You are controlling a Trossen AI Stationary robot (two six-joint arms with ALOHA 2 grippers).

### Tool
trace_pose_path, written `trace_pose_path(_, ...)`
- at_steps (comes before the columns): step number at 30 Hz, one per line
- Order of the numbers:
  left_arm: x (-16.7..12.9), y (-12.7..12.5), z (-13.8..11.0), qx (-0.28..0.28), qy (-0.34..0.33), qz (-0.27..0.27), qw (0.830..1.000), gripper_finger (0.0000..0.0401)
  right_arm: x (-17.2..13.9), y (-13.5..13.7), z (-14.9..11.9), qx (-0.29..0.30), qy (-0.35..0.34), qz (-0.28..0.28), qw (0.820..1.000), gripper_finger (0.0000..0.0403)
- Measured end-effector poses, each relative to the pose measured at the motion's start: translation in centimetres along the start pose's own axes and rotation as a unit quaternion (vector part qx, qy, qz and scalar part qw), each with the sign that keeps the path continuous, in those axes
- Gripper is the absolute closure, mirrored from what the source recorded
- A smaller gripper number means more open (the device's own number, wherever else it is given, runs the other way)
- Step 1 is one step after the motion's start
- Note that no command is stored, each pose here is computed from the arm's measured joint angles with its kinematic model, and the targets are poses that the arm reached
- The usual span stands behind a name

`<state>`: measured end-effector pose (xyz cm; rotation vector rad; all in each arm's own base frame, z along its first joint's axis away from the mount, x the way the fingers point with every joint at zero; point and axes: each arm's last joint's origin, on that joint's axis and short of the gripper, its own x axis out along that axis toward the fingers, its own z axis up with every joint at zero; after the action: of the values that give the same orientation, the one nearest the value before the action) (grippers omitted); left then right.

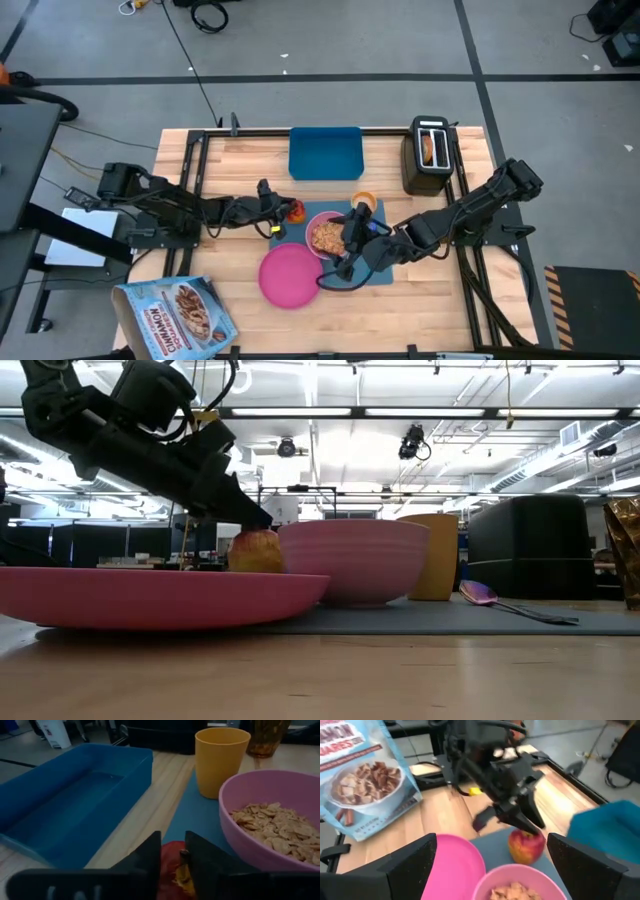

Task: Arrange a breakfast setting
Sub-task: Put the apple to the top left of the pink bowl on the blue table mat, then put the bread on the pink plate

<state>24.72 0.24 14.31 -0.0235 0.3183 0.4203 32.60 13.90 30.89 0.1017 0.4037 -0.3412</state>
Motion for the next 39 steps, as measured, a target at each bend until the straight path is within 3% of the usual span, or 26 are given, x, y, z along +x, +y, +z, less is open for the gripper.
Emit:
trace_pose_path(8,-0.3,-0.1,0.4,0.006,-0.008,-0.018,1.000,0.0199,-1.0,-2.4,1.0,0.022,0.020,-0.023,0.999,0.0019)
trace_pose_path(12,-1.3,-0.2,1.8,0.015,-0.042,-0.028,0.999,0.0161,-1.9,-5.2,1.2,0.059,0.047,-0.087,0.993,0.0023)
trace_pose_path(16,-2.6,0.0,3.6,0.011,-0.087,-0.036,0.995,0.0152,-2.8,-8.8,1.0,0.102,0.091,-0.175,0.975,0.0036)
trace_pose_path(21,-3.7,-0.6,4.7,0.003,-0.120,-0.072,0.990,0.0155,-4.3,-14.2,0.5,0.146,0.124,-0.332,0.924,0.0055)
trace_pose_path(27,-4.5,-2.1,4.8,0.004,-0.135,-0.139,0.981,0.0158,-5.1,-21.1,-0.8,0.199,0.184,-0.492,0.827,0.0080)
trace_pose_path(34,-5.4,-3.4,4.7,0.008,-0.139,-0.171,0.975,0.0158,-5.0,-27.9,-2.1,0.274,0.237,-0.543,0.758,0.0117)
trace_pose_path(39,-5.9,-4.1,4.5,0.015,-0.137,-0.191,0.972,0.0158,-5.1,-30.3,-3.0,0.333,0.261,-0.504,0.753,0.0137)
